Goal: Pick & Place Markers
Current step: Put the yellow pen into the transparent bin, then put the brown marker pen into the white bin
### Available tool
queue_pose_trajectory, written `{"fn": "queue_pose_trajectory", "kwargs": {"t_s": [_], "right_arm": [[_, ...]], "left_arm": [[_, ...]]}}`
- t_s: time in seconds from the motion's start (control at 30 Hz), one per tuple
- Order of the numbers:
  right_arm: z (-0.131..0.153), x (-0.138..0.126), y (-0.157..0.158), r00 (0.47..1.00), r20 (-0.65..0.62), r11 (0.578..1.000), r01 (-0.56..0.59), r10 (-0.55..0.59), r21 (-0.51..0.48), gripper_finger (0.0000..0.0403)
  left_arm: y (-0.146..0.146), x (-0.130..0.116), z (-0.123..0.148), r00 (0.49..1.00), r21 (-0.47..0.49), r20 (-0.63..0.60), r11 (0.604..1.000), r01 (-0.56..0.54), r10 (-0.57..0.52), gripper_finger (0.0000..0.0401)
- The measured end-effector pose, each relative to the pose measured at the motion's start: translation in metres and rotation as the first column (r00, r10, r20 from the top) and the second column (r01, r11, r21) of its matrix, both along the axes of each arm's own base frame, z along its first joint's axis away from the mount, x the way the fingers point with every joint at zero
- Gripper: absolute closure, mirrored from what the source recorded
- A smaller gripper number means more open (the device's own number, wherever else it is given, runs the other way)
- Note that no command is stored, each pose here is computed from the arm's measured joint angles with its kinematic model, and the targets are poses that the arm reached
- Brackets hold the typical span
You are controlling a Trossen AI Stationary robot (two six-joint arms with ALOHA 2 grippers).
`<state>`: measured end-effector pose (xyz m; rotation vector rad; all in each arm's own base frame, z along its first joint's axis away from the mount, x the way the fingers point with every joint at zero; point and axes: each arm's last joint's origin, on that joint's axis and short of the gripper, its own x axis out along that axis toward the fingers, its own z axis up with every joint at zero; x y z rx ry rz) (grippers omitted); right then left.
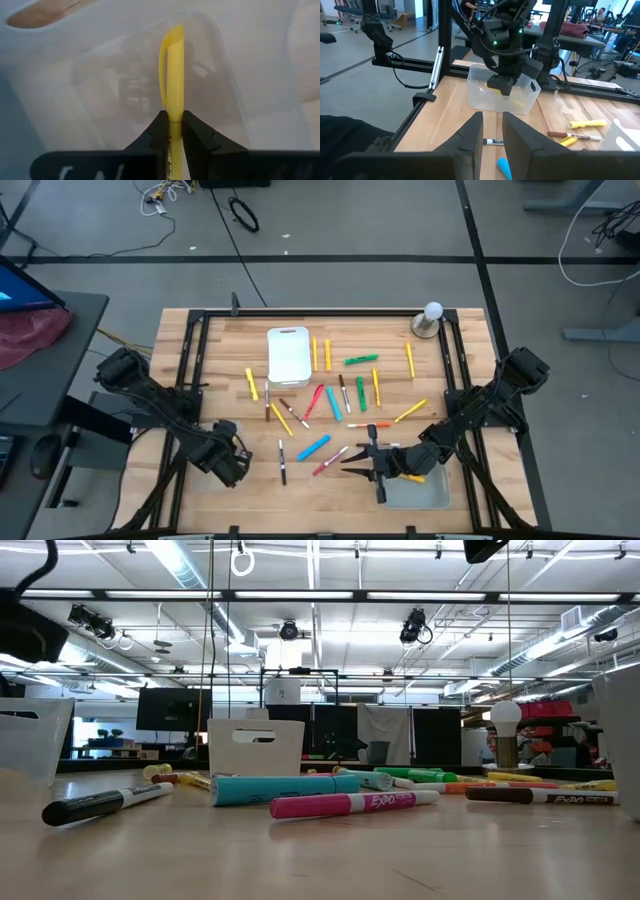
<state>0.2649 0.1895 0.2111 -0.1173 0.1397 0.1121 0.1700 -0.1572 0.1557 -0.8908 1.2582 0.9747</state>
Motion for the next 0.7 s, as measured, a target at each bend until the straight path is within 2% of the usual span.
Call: {"fn": "queue_pose_trajectory", "kwargs": {"t_s": [0.4,0.7], "right_arm": [[0.0002,0.0004,-0.0005,1.000,0.001,1.000,0.003,-0.003,0.005,0.0328],[0.0002,0.0004,-0.0005,1.000,0.001,1.000,0.003,-0.003,0.004,0.0328]], "left_arm": [[0.0000,0.0013,-0.0033,1.000,-0.011,0.008,1.000,0.007,-0.007,0.0351],[0.0004,0.0012,-0.0031,0.999,-0.007,0.001,0.999,0.048,-0.048,0.0263]]}}
